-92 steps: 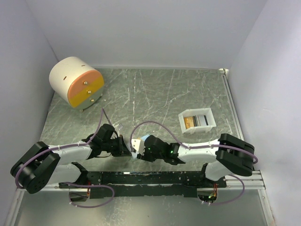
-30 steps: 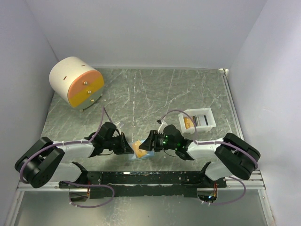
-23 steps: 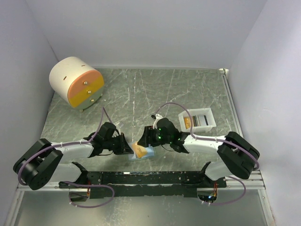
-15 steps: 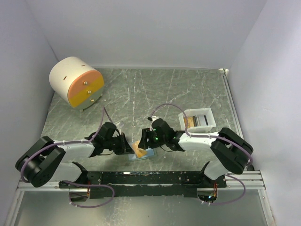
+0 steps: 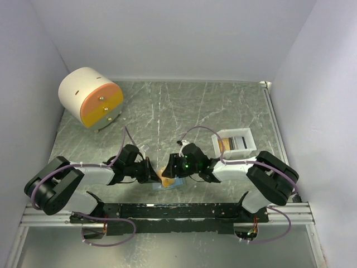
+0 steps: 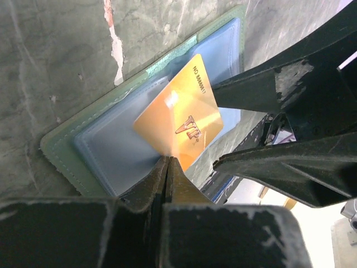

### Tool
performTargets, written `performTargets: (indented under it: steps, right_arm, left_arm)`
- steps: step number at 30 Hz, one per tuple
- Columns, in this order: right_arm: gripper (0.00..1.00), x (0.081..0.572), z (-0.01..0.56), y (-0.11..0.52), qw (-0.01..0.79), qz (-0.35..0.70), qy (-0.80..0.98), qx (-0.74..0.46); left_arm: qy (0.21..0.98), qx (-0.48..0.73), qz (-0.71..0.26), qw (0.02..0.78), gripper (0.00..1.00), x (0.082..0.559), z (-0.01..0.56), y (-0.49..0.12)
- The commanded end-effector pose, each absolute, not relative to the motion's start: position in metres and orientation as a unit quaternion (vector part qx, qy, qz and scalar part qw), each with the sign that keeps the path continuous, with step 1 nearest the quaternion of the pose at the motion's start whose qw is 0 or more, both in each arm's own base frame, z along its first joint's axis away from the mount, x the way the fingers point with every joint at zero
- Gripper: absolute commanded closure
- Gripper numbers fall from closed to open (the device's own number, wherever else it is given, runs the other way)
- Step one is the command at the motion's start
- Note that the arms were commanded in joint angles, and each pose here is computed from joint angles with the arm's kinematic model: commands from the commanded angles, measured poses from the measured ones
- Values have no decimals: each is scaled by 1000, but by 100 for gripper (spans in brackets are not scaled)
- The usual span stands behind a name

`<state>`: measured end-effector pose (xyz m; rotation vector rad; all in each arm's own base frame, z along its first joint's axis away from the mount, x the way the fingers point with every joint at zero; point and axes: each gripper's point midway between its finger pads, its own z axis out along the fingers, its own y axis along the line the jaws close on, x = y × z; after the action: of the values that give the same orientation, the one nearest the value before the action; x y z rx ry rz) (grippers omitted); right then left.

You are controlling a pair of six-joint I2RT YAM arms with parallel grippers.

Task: Put the credit cards into the card holder
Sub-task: Insert the credit card into the card holder.

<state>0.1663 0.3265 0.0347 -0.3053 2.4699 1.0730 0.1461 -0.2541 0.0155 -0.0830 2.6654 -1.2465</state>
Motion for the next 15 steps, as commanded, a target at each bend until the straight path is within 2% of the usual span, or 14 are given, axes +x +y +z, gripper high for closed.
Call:
performTargets:
  steps: [1, 6, 12, 15]
  right_arm:
    - [48, 154, 33, 323, 186, 423, 882, -90]
    - [60, 153, 31, 321, 182, 436, 877, -87]
    - [89, 156, 20, 315, 186, 430, 881, -73]
    - [97, 157, 17, 313, 190, 434, 879, -59]
  left_arm:
    - [914, -35, -394, 96, 93, 142, -1, -244]
    - [917, -35, -383, 104, 93, 143, 0, -239]
    - [917, -37, -381, 113, 90, 144, 8, -237]
    - [920, -40, -370, 123, 85, 147, 15, -234]
